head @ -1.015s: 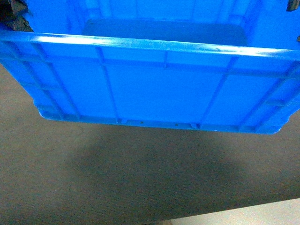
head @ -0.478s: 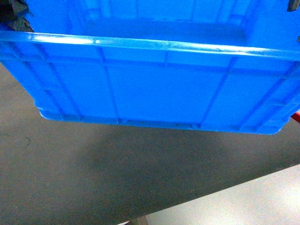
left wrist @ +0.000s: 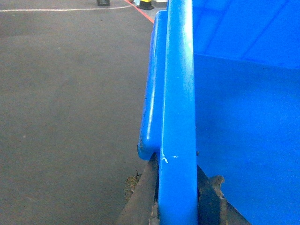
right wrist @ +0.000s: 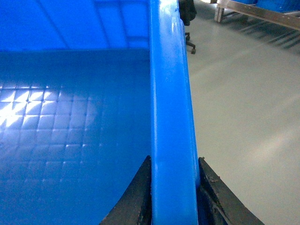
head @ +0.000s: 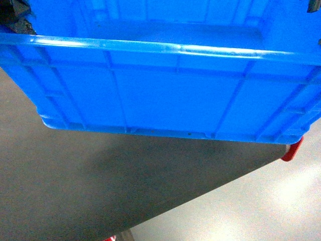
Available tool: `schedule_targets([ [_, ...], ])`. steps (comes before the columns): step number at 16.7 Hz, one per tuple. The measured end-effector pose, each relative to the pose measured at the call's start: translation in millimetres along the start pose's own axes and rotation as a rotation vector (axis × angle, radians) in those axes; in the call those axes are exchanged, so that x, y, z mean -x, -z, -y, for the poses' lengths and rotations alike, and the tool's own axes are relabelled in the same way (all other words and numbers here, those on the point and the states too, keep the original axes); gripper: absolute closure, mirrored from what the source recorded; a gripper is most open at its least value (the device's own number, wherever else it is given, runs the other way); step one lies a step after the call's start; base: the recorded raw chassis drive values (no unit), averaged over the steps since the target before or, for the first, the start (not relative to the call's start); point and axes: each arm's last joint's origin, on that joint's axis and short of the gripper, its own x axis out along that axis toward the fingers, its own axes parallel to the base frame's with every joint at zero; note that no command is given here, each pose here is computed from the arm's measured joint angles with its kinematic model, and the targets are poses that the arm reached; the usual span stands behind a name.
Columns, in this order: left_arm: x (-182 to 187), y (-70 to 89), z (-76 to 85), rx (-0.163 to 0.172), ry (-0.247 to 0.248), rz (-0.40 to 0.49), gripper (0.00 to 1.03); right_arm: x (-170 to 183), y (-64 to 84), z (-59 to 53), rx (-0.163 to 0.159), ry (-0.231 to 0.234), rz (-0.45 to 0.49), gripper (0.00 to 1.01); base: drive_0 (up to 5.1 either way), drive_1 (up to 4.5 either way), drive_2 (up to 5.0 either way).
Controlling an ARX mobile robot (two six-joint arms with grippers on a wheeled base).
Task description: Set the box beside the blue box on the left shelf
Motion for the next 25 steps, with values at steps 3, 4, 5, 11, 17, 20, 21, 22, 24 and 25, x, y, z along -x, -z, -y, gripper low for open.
schedule_targets([
  [3,0.0,0.0,0.0,0.0,0.0,0.0,0.94,0.0,0.0,0.0,0.0,0.0,0.0,0.81,-1.5,-1.5,-1.5],
  [4,0.0,0.0,0.0,0.0,0.0,0.0,0.94,0.0,0.0,0.0,0.0,0.0,0.0,0.81,-1.5,-1.5,-1.5],
  [5,0.0,0.1,0.0,0.0,0.0,-0.001,0.94,0.0,0.0,0.0,0.0,0.0,0.0,0.81,-1.5,-1.5,-1.5],
  [11,0.0,0.0,0.0,0.0,0.0,0.0,0.94,0.0,0.0,0.0,0.002,0.0,0.0,0.81,-1.6,-1.56,-1.6],
  [17,0.0,0.0,-0.1,0.0,-0.001,0.0,0.94,0.0,-0.1,0.0,0.002,0.0,0.001,0.82,-1.8,-1.79,-1.8],
  [20,0.0,0.0,0.0,0.003,0.0,0.0,0.94,0.2,-0.2,0.0,0.002,0.001,0.001,0.82,-1.6,-1.64,-1.6],
  [21,0.0,0.0,0.0,0.003,0.0,0.0,0.94,0.2,-0.3,0.0,0.002,0.001,0.002,0.82,-1.5,-1.49,-1.5],
  [22,0.0,0.0,0.0,0.003,0.0,0.0,0.94,0.2,-0.4,0.0,0.002,0.001,0.002,0.82,-1.6,-1.64,-1.6],
  [24,0.0,0.0,0.0,0.003,0.0,0.0,0.94,0.2,-0.4,0.0,0.002,0.001,0.002,0.82,-1.8,-1.76,-1.8],
  [25,0.0,0.0,0.0,0.003,0.0,0.0,0.94,0.2,-0.3,0.0,0.002,0.001,0.002,0.82,-1.7,-1.72,-1.7],
])
